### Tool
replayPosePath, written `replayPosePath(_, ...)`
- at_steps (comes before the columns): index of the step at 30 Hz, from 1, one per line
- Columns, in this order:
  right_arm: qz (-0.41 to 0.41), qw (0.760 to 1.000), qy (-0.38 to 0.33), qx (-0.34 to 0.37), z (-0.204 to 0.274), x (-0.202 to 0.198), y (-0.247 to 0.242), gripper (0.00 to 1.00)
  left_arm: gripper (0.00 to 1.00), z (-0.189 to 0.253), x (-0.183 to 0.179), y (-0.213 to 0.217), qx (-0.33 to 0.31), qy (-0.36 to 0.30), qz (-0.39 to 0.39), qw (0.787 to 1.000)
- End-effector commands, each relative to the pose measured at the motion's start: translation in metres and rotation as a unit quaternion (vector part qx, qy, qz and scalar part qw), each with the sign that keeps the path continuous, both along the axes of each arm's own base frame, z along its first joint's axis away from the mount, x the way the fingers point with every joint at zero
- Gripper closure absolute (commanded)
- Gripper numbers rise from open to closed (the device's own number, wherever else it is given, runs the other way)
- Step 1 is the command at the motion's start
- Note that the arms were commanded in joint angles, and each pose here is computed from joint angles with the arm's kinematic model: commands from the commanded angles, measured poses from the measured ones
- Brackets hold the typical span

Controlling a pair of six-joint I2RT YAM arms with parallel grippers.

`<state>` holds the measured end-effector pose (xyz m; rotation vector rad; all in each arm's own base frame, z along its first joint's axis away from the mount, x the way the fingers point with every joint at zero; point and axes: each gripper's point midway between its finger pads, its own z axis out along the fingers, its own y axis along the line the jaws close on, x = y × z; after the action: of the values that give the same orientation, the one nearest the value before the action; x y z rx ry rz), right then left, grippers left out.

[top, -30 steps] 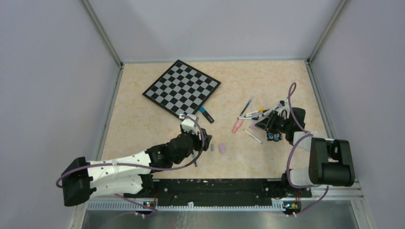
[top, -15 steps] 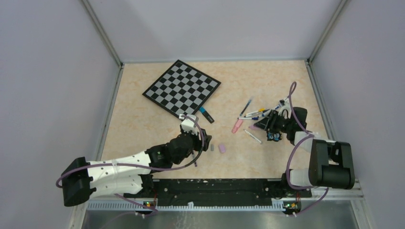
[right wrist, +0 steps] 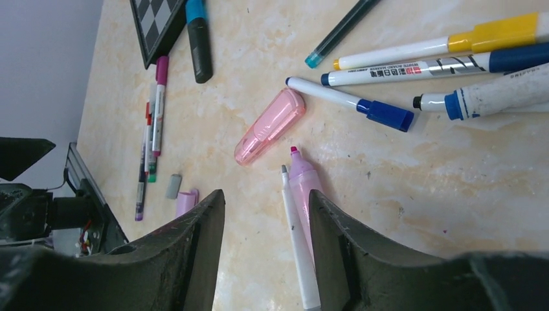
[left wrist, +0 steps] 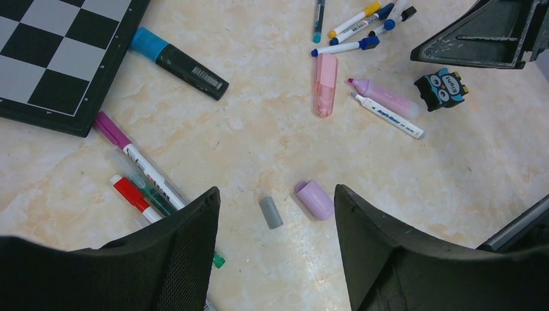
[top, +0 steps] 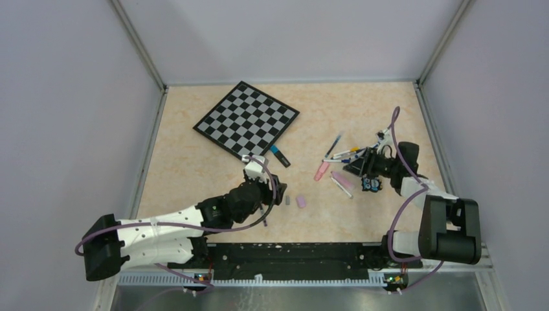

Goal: Open the pen caps
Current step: Place the pen at the center of the board, then pick up the pen from the center of the board.

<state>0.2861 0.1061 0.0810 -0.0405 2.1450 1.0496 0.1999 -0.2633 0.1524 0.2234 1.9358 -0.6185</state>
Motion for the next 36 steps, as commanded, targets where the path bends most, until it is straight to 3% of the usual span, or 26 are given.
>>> replayPosePath(1, 0.036, 0.996, -0.073, -0.022, 0.030, 0.013, -0.002, 0.50, 0.30, 0.016, 0.001, 0.001, -0.023, -0.015, 0.005, 1.000)
replayPosePath(3, 0.055, 0.994, -0.091, -0.037, 0.037, 0.014, -0.003, 0.49, 0.23, 0.017, 0.001, 0.002, -0.029, -0.015, 0.007, 0.999)
replayPosePath(6, 0.082, 0.987, -0.114, -0.076, 0.045, 0.017, -0.007, 0.43, 0.03, 0.019, 0.000, 0.006, -0.048, -0.018, 0.012, 0.999)
replayPosePath(13, 0.123, 0.959, -0.161, -0.199, 0.061, 0.032, -0.031, 0.30, 0.01, 0.033, -0.011, 0.009, -0.090, -0.048, -0.026, 0.994)
replayPosePath(16, 0.140, 0.938, -0.172, -0.265, 0.059, 0.042, -0.048, 0.27, 0.01, 0.033, -0.012, 0.014, -0.092, -0.049, -0.022, 0.994)
replayPosePath(20, 0.221, 0.902, -0.194, -0.315, 0.047, 0.044, -0.062, 0.25, 0.01, 0.031, -0.013, 0.018, -0.094, -0.047, -0.020, 0.994)
replayPosePath(24, 0.326, 0.847, -0.261, -0.328, 0.038, 0.041, -0.070, 0.26, 0.01, 0.028, -0.015, 0.018, -0.091, -0.044, -0.022, 0.995)
replayPosePath(27, 0.494, 0.718, -0.341, -0.352, 0.015, 0.020, -0.074, 0.26, 0.01, 0.026, -0.015, 0.019, -0.086, -0.042, -0.022, 0.995)
replayPosePath(28, 0.526, 0.693, -0.344, -0.354, 0.010, 0.018, -0.079, 0.26, 0.01, 0.025, -0.015, 0.019, -0.083, -0.041, -0.021, 0.995)
replayPosePath(36, 0.549, 0.667, -0.352, -0.360, -0.002, 0.069, -0.089, 0.29, 0.01, 0.022, -0.016, 0.019, -0.085, -0.035, -0.021, 0.996)
